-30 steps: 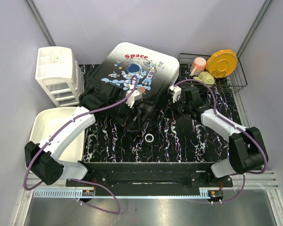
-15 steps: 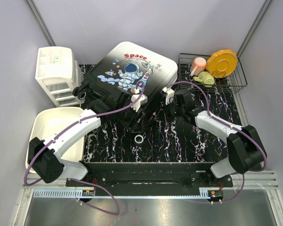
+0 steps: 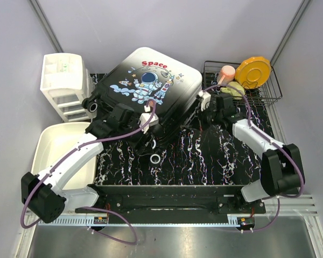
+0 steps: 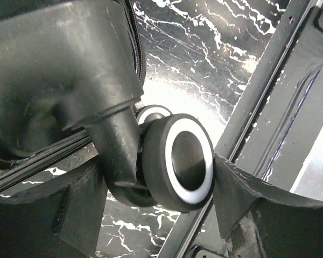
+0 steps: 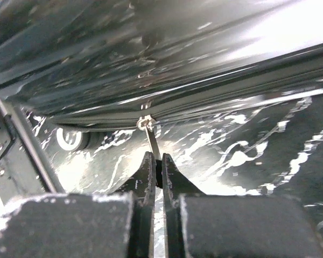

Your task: Open, take out, and arrange the luggage

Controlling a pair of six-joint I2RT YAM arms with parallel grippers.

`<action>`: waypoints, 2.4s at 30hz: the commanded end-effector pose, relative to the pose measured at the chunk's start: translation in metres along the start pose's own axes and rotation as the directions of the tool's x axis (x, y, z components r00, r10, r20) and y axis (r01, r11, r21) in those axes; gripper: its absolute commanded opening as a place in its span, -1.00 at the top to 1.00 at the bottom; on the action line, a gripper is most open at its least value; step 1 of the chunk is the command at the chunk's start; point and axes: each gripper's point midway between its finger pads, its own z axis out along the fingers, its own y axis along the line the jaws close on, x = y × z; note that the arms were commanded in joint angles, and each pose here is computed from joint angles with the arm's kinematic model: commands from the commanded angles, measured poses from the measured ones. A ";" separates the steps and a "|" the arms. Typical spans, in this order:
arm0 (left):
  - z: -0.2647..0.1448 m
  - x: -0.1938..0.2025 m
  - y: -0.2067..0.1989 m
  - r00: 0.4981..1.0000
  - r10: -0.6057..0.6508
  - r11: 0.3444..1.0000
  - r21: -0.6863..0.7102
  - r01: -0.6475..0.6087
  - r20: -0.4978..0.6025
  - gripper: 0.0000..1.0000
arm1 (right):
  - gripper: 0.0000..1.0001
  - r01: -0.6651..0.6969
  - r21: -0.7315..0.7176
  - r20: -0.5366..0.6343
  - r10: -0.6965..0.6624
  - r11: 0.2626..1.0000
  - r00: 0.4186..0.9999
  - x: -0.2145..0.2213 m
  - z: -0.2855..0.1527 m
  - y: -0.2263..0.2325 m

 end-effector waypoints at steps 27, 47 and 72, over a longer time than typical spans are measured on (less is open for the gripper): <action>-0.027 0.000 0.025 0.999 -0.005 0.972 -0.234 0.013 0.036 -0.83 | 1.00 0.043 0.100 0.034 -0.047 0.994 0.998 -0.033 -0.019 -0.093; 0.008 -0.026 0.008 0.997 -0.029 0.990 -0.134 0.039 0.078 -0.66 | -0.43 0.222 0.137 0.006 -0.225 0.965 0.974 -0.029 0.028 -0.095; 0.016 -0.009 0.020 0.995 -0.092 0.979 -0.184 0.084 -0.041 0.38 | 1.00 0.460 0.342 -0.024 -0.482 0.820 0.876 -0.044 0.028 -0.099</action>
